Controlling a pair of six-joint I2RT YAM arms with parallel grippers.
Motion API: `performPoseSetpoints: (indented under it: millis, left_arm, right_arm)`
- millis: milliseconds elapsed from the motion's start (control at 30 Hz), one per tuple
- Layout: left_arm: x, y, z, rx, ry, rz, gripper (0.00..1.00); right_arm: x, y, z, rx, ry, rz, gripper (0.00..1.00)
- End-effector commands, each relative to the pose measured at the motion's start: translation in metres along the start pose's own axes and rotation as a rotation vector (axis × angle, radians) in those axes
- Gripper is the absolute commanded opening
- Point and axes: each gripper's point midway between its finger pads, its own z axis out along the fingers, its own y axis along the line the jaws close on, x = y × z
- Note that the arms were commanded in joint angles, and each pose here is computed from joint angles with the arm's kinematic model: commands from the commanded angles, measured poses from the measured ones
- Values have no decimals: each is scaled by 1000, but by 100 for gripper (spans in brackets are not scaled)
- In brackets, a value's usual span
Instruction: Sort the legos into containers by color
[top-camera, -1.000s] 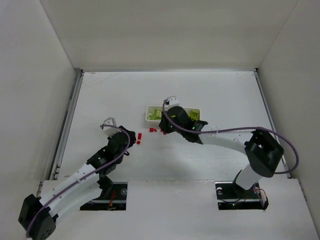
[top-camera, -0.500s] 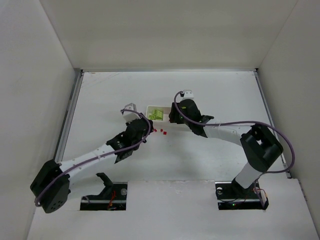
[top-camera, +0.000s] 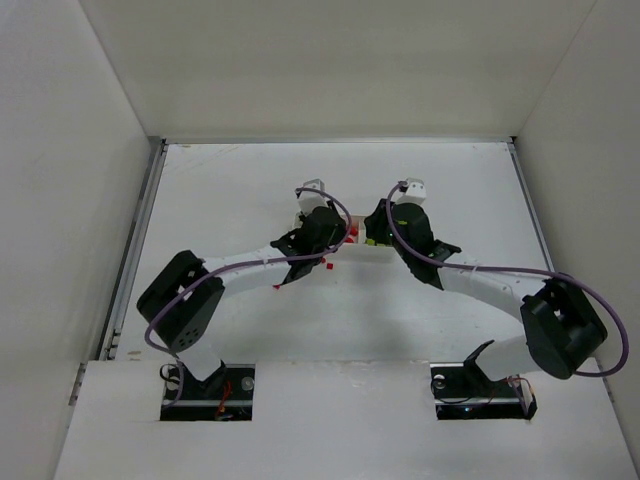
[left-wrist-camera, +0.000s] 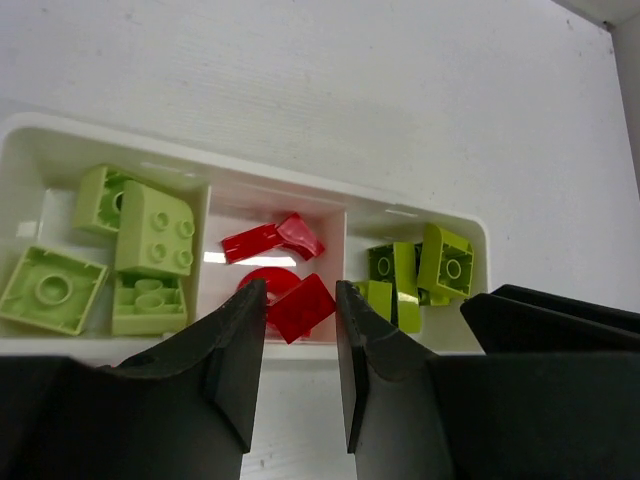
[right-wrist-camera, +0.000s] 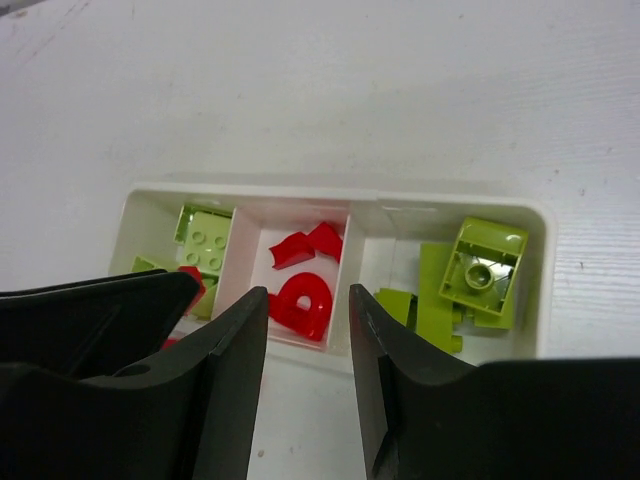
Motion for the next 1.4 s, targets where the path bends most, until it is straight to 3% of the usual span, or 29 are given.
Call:
performPoseSetpoints:
  millis: [0,100,367,500,667,867,1000,1233,1367]
  left_arm:
    - [-21,-28,11,65,-46,4,23]
    - [-16,-32,21,59,-33,18,27]
    - [-21,-23,13,50,-39,44,52]
    - [-31,-2,-18,34,-78,51,50]
    - [-31,55,-72,-31,-116,73,44]
    - [12,130,-115,-169,5,87,45]
    - [34,162,-123,-239,58,74,45]
    - [51,170,-116,-276,99,79,45]
    - [62,172,-109,-287,120,91,43]
  right_arm:
    - [-17,0,1,-6,-71,55,43]
    - [-19,-6,0,5,-77,62,44]
    - [-17,-10,3,6,-66,70,44]
    - [-17,-7,4,0,-64,63,44]
    - [-13,-4,6,-2,-55,54,43]
    - [-5,3,11,-13,-35,48,43]
    - [-3,9,10,-27,-32,46,43]
    - [1,17,7,-43,-26,37,43]
    - [5,26,3,-67,-15,33,31]
